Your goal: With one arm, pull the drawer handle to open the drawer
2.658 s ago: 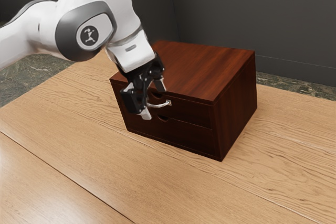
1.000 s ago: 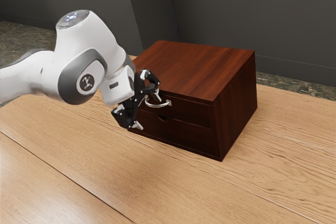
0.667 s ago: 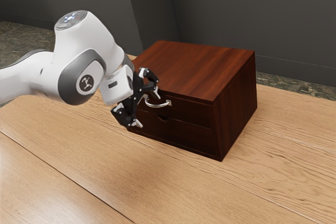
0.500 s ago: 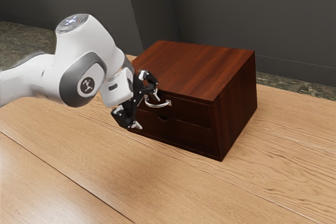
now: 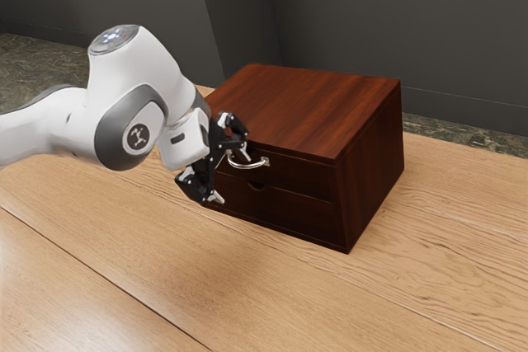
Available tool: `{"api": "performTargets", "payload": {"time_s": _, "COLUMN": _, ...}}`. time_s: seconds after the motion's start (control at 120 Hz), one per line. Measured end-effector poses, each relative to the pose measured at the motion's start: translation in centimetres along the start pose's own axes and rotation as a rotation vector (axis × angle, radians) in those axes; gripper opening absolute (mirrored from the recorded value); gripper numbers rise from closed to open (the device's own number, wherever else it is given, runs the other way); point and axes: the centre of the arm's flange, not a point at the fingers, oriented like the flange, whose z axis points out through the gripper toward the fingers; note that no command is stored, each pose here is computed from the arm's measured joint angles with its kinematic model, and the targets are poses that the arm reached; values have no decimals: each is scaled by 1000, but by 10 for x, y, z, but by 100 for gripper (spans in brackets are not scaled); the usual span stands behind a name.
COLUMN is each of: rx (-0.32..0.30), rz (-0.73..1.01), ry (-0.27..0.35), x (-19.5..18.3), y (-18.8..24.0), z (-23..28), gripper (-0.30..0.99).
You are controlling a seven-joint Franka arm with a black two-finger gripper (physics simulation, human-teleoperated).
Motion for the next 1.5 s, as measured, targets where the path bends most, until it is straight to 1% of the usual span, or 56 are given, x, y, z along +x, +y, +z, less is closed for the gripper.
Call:
{"api": "performTargets", "payload": {"time_s": 0.192, "rx": 9, "rz": 6, "ry": -9, "x": -1, "y": -1, "z": -1, "gripper": 53}}
{"api": "performTargets", "payload": {"time_s": 0.45, "rx": 23, "rz": 5, "ry": -17, "x": -5, "y": -6, "z": 1, "gripper": 46}}
{"api": "performTargets", "payload": {"time_s": 0.783, "rx": 39, "rz": 12, "ry": -20, "x": -4, "y": -8, "z": 3, "gripper": 24}}
{"api": "performTargets", "payload": {"time_s": 1.008, "rx": 45, "rz": 15, "ry": -20, "x": -3, "y": -9, "z": 3, "gripper": 6}}
{"api": "performTargets", "payload": {"time_s": 1.108, "rx": 47, "rz": 15, "ry": -19, "x": -3, "y": -9, "z": 2, "gripper": 0}}
{"api": "performTargets", "payload": {"time_s": 1.275, "rx": 47, "rz": 10, "ry": -15, "x": -3, "y": -8, "z": 2, "gripper": -5}}
{"api": "performTargets", "payload": {"time_s": 1.425, "rx": 42, "rz": 9, "ry": -10, "x": 0, "y": -6, "z": 3, "gripper": -6}}
{"api": "performTargets", "payload": {"time_s": 1.5, "rx": 39, "rz": 4, "ry": -8, "x": -1, "y": -3, "z": 4, "gripper": -10}}
